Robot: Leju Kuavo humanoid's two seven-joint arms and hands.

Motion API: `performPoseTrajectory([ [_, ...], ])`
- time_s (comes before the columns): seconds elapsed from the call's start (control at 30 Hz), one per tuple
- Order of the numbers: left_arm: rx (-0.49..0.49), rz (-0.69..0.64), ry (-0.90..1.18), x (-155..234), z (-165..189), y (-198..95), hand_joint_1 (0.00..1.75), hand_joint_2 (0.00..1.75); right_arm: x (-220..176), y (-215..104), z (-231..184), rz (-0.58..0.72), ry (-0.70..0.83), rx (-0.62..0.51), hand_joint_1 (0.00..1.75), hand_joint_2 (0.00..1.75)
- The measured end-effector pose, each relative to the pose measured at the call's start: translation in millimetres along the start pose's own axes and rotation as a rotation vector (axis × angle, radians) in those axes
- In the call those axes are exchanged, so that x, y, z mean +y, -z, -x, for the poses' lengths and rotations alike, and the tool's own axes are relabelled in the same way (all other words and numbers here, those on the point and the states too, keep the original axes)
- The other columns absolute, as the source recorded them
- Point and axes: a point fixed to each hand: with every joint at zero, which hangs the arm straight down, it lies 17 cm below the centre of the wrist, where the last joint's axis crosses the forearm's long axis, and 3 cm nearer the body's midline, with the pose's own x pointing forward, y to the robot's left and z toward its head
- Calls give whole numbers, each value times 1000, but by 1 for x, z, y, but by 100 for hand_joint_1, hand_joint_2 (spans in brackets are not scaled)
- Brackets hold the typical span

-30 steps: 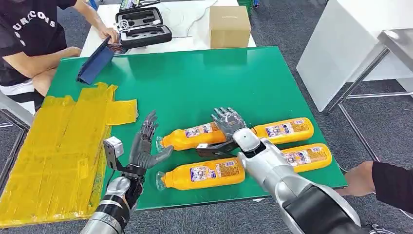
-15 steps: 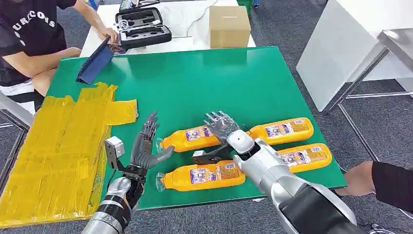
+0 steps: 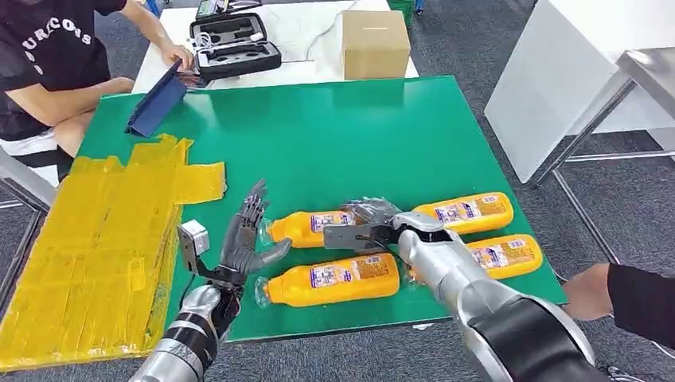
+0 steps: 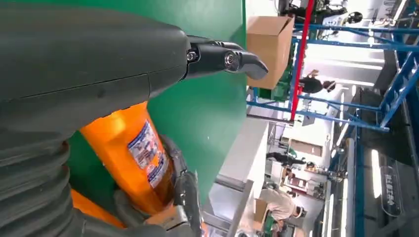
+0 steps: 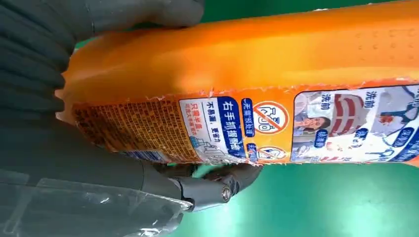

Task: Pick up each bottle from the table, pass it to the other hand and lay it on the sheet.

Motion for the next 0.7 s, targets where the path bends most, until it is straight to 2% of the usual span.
performPoseTrajectory([
  [0.07,0,-2,-4,0,0,0,0,175,-5,1,5,34,-20,30,168,175],
  [0.1,1,-3,-5,0,0,0,0,175,-7,1,7,48,-26,39,175,175],
  [0.23,5,-4,-5,1,1,0,0,175,-10,2,11,80,-49,66,175,175],
  [0.47,29,-22,3,4,6,-3,0,175,-48,-1,22,325,-212,188,175,175],
  [0.7,29,-23,6,4,5,-3,0,175,-63,-7,21,433,-307,221,175,175],
])
